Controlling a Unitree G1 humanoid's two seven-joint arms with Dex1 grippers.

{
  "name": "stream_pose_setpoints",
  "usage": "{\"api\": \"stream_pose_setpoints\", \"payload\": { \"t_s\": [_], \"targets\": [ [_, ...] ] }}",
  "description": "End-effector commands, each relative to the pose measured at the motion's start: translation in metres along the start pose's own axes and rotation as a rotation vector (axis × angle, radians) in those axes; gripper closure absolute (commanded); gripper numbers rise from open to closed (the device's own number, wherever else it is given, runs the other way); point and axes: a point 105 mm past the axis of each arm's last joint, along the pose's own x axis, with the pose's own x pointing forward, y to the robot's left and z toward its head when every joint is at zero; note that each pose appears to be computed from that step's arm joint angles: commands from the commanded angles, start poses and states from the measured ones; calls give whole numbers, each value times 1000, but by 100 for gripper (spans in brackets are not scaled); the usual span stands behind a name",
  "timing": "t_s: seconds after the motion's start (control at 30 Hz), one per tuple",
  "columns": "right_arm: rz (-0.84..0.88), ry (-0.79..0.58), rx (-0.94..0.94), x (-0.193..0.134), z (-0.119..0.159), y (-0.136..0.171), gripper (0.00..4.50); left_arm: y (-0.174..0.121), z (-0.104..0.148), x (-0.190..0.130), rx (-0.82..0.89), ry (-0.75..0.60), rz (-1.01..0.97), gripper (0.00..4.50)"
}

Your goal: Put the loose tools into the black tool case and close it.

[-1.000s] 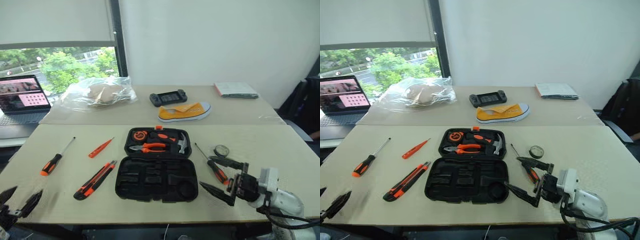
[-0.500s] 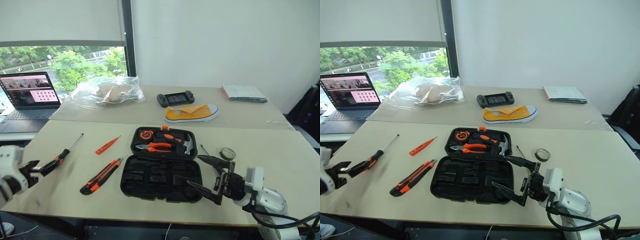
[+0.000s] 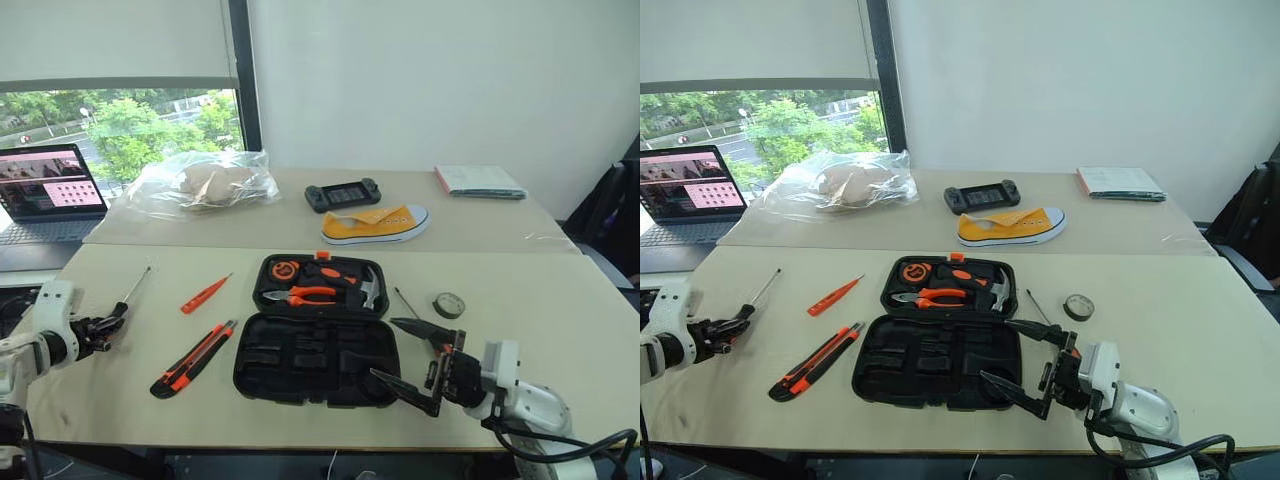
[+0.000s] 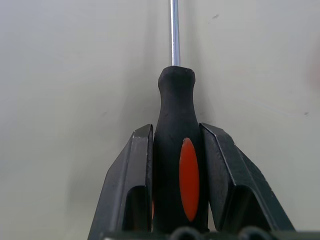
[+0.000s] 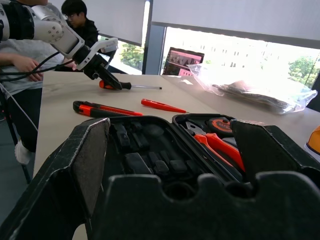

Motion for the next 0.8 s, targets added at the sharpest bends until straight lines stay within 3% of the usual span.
{"api": "stream_pose_setpoints", "payload": {
  "t_s": [0.03,0.1,0.2,0.27,0.4,0.57,0.8],
  "targets": [
    [-24,-10,-79,-9,15,-5,0,-40,67,-15,162,-331,-269,358],
    [-39,18,-94,-18,17,-10,0,-78,82,-20,254,-370,-477,358],
    [-23,96,-109,-38,15,-12,0,-141,87,-14,460,-291,-754,358],
    [23,159,-103,-49,11,-8,0,-167,79,-6,625,-198,-853,358],
    [1,209,-107,-63,9,-10,0,-210,79,15,777,-107,-947,358],
    [-34,214,-125,-64,14,-9,0,-230,51,40,1038,25,-1037,358],
    [-65,210,-138,-62,18,-6,0,-244,43,60,1089,24,-1043,358]
  ]
}}
